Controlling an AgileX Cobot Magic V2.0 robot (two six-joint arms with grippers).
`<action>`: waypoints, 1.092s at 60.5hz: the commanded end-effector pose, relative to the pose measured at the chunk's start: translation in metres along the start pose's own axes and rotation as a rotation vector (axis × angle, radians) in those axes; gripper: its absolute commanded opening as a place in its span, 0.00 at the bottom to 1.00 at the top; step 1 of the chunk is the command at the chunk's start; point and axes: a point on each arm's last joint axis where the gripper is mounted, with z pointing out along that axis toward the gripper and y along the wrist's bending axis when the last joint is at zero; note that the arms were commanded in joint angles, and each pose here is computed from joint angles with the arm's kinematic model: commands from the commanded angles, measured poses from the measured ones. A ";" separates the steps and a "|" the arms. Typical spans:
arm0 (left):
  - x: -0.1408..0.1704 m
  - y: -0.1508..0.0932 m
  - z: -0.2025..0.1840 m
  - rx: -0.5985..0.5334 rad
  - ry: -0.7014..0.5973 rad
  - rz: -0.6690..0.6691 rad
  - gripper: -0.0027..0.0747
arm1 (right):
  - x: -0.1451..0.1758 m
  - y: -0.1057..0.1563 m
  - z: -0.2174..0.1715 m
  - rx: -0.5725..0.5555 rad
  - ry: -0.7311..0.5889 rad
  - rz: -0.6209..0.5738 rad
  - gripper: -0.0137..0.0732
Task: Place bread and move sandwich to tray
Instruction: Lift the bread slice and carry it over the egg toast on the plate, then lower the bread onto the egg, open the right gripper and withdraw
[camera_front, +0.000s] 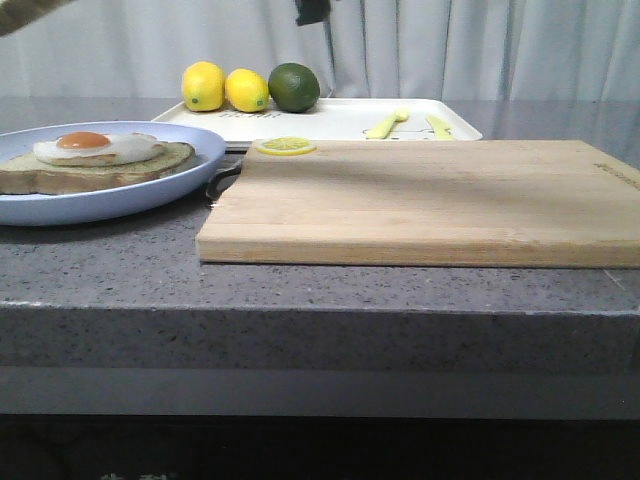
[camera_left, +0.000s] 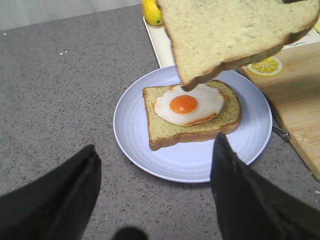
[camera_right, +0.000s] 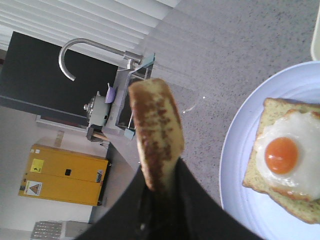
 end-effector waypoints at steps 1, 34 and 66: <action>-0.016 0.001 -0.005 0.004 -0.097 -0.001 0.63 | -0.004 0.028 0.005 -0.104 -0.016 0.095 0.23; -0.016 0.001 -0.005 0.004 -0.097 -0.001 0.63 | 0.005 -0.024 0.045 -0.001 0.027 0.213 0.36; -0.016 0.001 -0.005 0.004 -0.099 -0.001 0.63 | 0.002 -0.030 0.041 0.043 0.068 0.062 0.77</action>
